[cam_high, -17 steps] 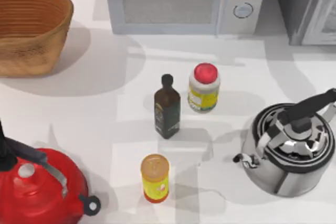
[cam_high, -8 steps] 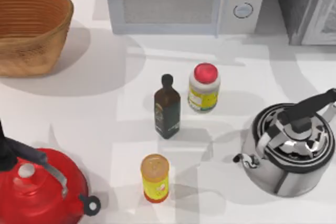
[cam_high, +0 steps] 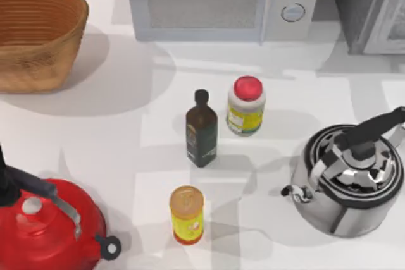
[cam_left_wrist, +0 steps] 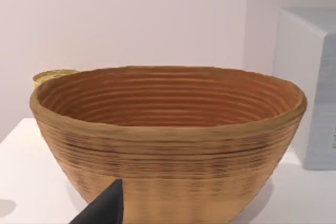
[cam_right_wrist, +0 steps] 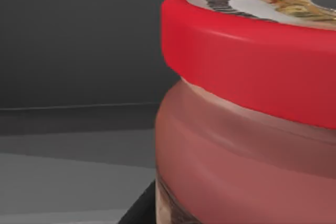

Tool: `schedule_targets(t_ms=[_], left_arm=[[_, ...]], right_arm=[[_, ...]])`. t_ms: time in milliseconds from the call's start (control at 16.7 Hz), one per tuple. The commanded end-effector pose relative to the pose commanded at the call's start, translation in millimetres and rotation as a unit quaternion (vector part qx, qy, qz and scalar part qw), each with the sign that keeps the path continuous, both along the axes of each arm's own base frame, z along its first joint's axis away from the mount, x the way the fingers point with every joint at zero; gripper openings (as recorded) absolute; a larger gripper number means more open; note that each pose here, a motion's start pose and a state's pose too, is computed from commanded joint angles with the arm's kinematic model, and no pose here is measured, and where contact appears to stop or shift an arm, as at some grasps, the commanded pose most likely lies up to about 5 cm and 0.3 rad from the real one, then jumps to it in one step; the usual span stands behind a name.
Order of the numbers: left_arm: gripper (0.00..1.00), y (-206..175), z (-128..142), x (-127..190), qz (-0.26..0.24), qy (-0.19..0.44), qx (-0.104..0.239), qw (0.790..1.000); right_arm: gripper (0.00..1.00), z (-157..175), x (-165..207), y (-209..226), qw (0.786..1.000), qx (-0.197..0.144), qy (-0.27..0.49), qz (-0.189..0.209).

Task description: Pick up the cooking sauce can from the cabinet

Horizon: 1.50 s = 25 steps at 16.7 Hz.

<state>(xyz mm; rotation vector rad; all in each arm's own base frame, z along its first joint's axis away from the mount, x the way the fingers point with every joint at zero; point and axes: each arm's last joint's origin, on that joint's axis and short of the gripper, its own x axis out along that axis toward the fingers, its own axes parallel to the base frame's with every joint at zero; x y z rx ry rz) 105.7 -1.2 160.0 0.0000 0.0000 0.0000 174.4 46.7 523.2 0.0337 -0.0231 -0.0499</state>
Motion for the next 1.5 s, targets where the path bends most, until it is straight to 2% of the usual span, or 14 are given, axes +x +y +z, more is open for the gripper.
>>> schedule_targets(t_ms=[180,360,600,840,1020,1260,1500], left_arm=[[1.0,0,0,0,0.0,0.0,0.0,1.0],[1.0,0,0,0,0.0,0.0,0.0,1.0],[1.0,0,0,0,0.0,0.0,0.0,1.0],[1.0,0,0,0,0.0,0.0,0.0,1.0],[1.0,0,0,0,0.0,0.0,0.0,1.0],[1.0,0,0,0,0.0,0.0,0.0,1.0],[1.0,0,0,0,0.0,0.0,0.0,1.0]], right_arm=[[0.0,-37,-23,-13,1.0,0.001,-0.005,0.007],[0.0,-90,-43,-24,1.0,-0.002,-0.004,0.015],[0.0,-175,-64,-35,1.0,-0.007,-0.003,0.022],[0.0,-274,-68,-41,0.999,-0.012,0.019,0.028],[0.0,-327,-70,-44,0.999,-0.013,0.019,0.032],[0.0,-361,-69,-48,0.999,-0.016,0.012,0.026],[0.0,-363,-69,-48,0.999,-0.017,0.012,0.025]])
